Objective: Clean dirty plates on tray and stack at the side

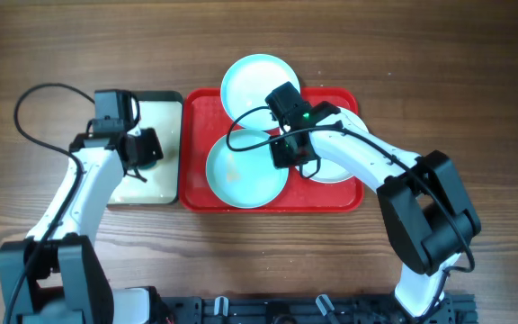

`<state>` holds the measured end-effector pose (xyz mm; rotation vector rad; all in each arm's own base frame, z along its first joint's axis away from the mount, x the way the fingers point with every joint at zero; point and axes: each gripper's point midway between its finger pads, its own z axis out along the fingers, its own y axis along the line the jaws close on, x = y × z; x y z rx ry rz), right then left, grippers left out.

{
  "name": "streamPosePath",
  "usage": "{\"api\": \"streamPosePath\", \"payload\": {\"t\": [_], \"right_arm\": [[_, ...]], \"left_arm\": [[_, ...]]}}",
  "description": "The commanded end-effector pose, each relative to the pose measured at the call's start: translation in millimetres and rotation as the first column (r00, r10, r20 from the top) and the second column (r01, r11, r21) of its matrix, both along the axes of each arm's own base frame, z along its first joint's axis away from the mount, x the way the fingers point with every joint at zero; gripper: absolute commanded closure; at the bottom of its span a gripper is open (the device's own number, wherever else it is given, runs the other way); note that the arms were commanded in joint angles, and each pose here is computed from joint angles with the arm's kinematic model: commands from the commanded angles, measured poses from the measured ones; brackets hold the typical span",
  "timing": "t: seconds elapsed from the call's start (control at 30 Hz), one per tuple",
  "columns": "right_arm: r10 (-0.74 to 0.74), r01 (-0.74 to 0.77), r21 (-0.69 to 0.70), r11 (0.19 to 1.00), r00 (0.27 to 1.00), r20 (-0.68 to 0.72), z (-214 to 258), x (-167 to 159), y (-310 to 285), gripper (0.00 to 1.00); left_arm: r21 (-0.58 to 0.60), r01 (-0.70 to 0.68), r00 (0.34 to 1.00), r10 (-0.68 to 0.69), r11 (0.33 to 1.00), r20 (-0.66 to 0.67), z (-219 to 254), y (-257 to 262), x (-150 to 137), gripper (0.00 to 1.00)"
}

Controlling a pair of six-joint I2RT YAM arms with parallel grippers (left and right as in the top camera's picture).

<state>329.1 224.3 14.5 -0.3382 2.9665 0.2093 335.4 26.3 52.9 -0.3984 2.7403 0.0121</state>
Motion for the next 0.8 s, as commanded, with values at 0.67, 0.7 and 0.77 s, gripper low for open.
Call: {"api": "streamPosePath", "payload": {"t": [0.67, 0.7, 0.77], "right_arm": [[-0.006, 0.006, -0.009, 1.000, 1.000, -0.003, -2.0, 1.6, 0.5, 0.96], [-0.006, 0.006, -0.009, 1.000, 1.000, -0.003, -2.0, 1.6, 0.5, 0.96], [-0.006, 0.006, -0.009, 1.000, 1.000, -0.003, -2.0, 1.6, 0.5, 0.96]], "left_arm": [[-0.001, -0.005, 1.000, 0.005, 1.000, -0.010, -44.5, -1.7, -9.0, 0.74], [0.000, -0.005, 1.000, 0.005, 1.000, -0.006, -44.1, -1.6, -8.1, 0.72], [0.000, -0.005, 1.000, 0.005, 1.000, 0.005, -43.2, -1.4, -5.6, 0.68]]}}
